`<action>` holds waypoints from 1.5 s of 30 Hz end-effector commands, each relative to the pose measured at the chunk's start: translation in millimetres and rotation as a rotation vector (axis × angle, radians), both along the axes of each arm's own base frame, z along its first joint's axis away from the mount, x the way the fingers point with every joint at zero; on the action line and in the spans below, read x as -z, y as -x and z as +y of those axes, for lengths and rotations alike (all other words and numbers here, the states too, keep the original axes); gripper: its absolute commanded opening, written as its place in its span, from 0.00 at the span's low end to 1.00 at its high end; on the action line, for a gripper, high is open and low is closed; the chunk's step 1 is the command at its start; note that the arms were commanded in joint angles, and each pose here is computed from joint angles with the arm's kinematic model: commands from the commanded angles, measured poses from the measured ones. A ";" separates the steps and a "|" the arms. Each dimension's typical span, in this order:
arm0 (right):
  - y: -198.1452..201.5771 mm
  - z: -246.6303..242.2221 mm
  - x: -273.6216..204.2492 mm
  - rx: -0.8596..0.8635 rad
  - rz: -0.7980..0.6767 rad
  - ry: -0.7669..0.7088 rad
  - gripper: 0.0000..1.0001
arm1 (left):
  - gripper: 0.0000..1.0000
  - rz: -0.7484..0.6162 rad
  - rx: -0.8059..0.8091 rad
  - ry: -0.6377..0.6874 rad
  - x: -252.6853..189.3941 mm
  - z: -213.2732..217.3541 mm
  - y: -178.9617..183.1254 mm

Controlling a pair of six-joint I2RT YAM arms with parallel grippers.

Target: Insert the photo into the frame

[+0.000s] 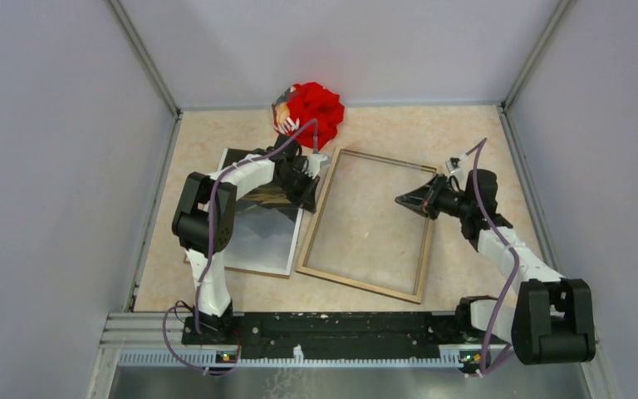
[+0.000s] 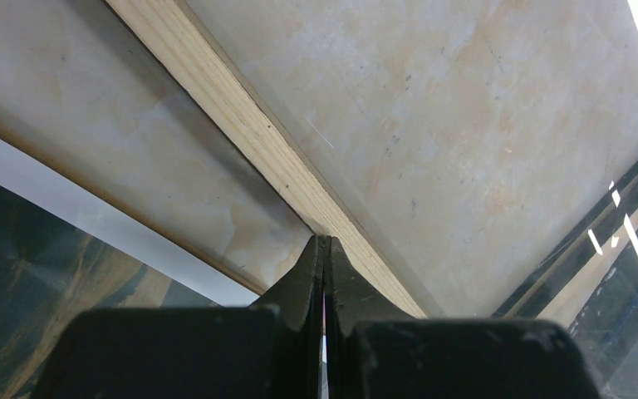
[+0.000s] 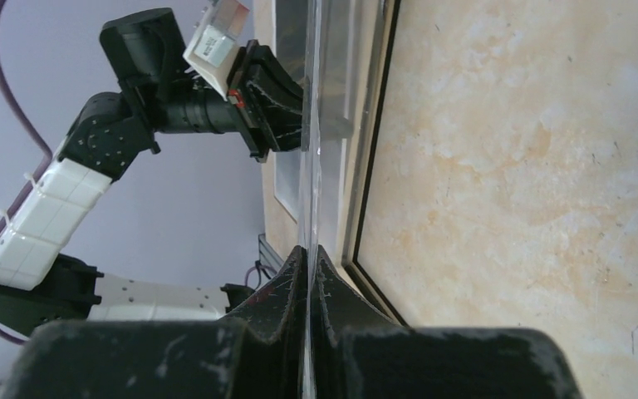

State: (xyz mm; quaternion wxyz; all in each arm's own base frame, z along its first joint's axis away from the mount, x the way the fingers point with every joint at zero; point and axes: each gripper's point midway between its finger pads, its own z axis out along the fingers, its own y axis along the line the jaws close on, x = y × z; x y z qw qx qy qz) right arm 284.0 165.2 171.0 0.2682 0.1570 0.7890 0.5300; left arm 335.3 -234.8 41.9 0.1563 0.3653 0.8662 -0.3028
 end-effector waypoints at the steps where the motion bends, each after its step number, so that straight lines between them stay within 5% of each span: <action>1: 7.0 4.7 12.5 -0.015 0.025 0.014 0.00 | 0.00 0.035 0.035 -0.009 12.6 -1.6 10.2; 45: 11.8 -25.8 47.0 0.014 0.084 0.213 0.00 | 0.00 0.048 0.042 0.006 13.2 -4.8 10.6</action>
